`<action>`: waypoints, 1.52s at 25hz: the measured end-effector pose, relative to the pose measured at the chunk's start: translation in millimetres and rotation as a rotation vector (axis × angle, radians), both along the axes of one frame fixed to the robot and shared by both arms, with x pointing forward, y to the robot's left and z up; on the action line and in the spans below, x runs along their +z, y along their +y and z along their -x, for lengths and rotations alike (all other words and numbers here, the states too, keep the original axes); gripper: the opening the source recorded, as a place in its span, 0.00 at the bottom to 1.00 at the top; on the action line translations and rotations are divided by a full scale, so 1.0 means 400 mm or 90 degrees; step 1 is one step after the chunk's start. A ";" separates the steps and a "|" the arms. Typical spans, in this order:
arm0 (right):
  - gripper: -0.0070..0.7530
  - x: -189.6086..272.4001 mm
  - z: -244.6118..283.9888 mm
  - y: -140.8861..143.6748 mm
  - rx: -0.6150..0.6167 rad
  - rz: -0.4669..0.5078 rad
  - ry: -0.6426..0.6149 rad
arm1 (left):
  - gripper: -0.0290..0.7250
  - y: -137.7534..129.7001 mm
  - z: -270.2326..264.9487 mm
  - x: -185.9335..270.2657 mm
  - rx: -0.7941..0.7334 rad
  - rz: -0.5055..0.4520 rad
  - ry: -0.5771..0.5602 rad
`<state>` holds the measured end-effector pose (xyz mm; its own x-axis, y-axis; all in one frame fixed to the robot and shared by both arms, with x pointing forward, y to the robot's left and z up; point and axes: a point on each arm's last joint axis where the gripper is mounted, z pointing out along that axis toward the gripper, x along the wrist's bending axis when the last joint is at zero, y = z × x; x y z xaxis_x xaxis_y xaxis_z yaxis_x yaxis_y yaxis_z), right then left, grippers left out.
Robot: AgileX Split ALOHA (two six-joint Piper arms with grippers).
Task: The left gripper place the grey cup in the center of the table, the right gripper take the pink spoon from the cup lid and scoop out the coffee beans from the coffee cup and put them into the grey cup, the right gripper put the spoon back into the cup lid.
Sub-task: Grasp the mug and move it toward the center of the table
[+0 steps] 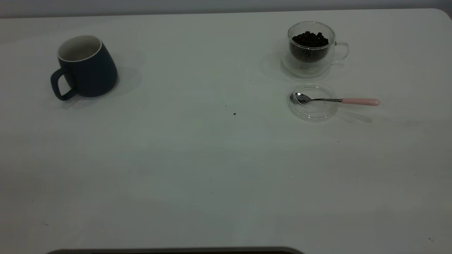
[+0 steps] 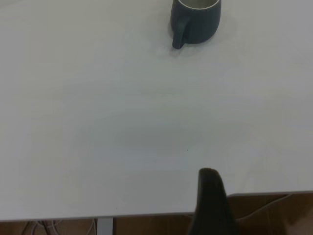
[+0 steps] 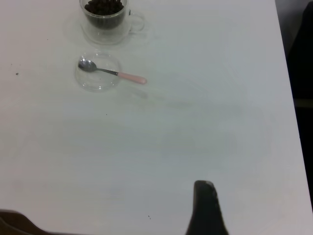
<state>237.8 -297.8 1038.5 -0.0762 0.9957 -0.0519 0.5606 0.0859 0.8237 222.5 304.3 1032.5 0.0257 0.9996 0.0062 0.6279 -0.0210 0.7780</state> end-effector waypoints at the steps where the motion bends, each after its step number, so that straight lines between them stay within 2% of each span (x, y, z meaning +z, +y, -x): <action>1: 0.76 0.000 0.000 0.000 0.000 0.000 0.000 | 0.79 0.000 0.000 0.000 0.000 -0.001 0.000; 23: 0.76 0.000 0.000 0.000 0.000 0.000 0.000 | 0.79 0.000 0.000 0.000 -0.001 0.000 0.000; 28: 0.76 0.000 0.000 0.000 0.000 0.000 0.000 | 0.79 -0.007 -0.009 0.018 -0.011 0.017 -0.003; 31: 0.76 0.000 0.000 0.000 0.000 0.000 0.000 | 0.79 -0.010 -0.055 0.079 -0.011 0.017 0.002; 35: 0.76 0.000 0.000 0.000 0.000 0.000 0.000 | 0.79 -0.012 -0.177 0.161 -0.010 -0.002 0.068; 38: 0.76 0.000 0.000 0.000 0.000 0.000 0.000 | 0.79 -0.009 -0.295 0.185 -0.015 -0.047 0.124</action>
<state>237.8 -297.8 1038.5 -0.0762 0.9957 -0.0519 0.5606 0.0859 0.8237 340.5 300.9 1106.5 0.0568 0.9958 0.0719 0.7652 -0.0897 0.6375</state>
